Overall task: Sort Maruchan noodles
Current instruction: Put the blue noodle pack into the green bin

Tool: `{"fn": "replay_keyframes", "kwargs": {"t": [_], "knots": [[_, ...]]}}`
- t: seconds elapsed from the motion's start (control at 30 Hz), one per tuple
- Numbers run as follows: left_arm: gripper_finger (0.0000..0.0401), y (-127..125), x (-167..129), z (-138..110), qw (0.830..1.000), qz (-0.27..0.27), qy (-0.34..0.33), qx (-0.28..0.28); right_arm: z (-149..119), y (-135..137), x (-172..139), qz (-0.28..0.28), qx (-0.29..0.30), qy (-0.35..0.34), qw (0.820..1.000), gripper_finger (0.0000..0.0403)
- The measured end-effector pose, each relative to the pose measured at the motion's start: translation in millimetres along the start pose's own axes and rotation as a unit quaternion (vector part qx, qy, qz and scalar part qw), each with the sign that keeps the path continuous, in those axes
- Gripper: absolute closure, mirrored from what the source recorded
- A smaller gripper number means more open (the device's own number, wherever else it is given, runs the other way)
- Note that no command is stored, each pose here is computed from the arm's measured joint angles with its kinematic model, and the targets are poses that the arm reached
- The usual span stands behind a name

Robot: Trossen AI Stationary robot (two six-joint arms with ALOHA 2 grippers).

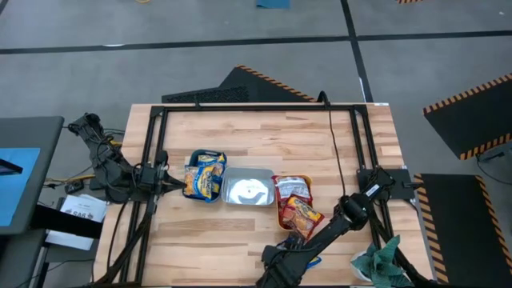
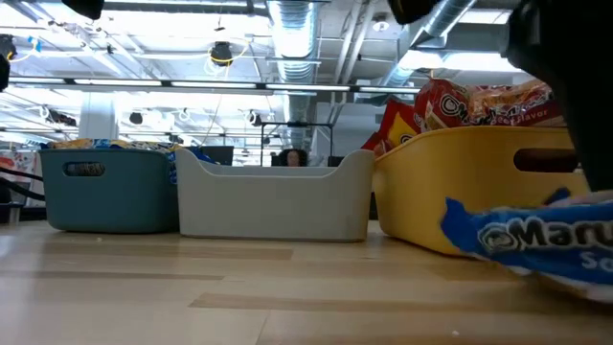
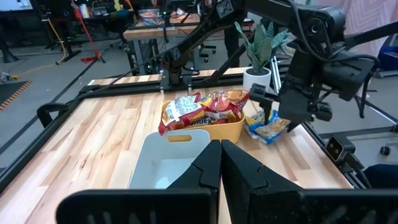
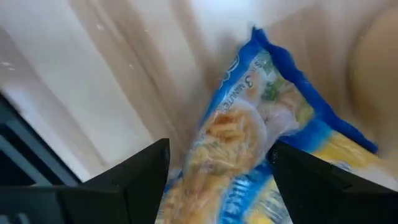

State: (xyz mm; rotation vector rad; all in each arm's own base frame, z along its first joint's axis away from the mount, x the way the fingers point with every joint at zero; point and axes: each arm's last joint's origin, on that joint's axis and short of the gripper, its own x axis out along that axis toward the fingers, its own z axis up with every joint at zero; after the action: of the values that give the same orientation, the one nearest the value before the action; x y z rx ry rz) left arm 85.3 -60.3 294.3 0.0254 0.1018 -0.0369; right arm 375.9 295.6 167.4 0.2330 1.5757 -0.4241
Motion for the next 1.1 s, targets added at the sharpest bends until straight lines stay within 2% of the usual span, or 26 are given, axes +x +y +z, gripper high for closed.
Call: {"fn": "replay_keyframes", "kwargs": {"t": [0.17,0.27,0.4,0.53,0.73,0.77,0.97,1.1], "knots": [[0.0401,0.0,0.0,0.0,1.000,0.000,0.000,0.000,-1.6,2.3,2.7,0.001,-0.008,-0.001,1.000,0.0106],[0.0401,0.0,0.0,0.0,1.000,0.000,0.000,0.000,-1.9,1.1,6.1,-0.006,0.015,0.001,1.000,0.0107],[0.0401,-0.3,0.4,-0.3,1.000,0.000,0.001,0.001,-3.0,-0.1,13.0,-0.012,0.019,0.003,1.000,0.0125],[0.0401,-0.7,0.8,-0.6,1.000,0.000,0.003,0.003,-4.6,-2.0,24.9,-0.024,0.030,0.013,0.999,0.0185],[0.0401,-0.9,1.0,-0.5,1.000,0.000,0.002,0.003,-5.6,-3.1,28.2,-0.028,0.042,0.024,0.998,0.0366],[0.0401,-0.9,1.0,-0.2,1.000,0.000,0.001,0.002,-5.6,-3.0,27.9,-0.027,0.042,0.026,0.998,0.0380],[0.0401,-0.9,0.9,0.2,1.000,0.000,0.000,0.001,-1.0,-2.8,12.3,-0.019,0.055,0.021,0.998,0.0385],[0.0401,-0.8,0.8,0.7,1.000,0.000,-0.002,0.004,3.2,-1.5,-5.3,0.006,0.062,-0.022,0.998,0.0387]]}}
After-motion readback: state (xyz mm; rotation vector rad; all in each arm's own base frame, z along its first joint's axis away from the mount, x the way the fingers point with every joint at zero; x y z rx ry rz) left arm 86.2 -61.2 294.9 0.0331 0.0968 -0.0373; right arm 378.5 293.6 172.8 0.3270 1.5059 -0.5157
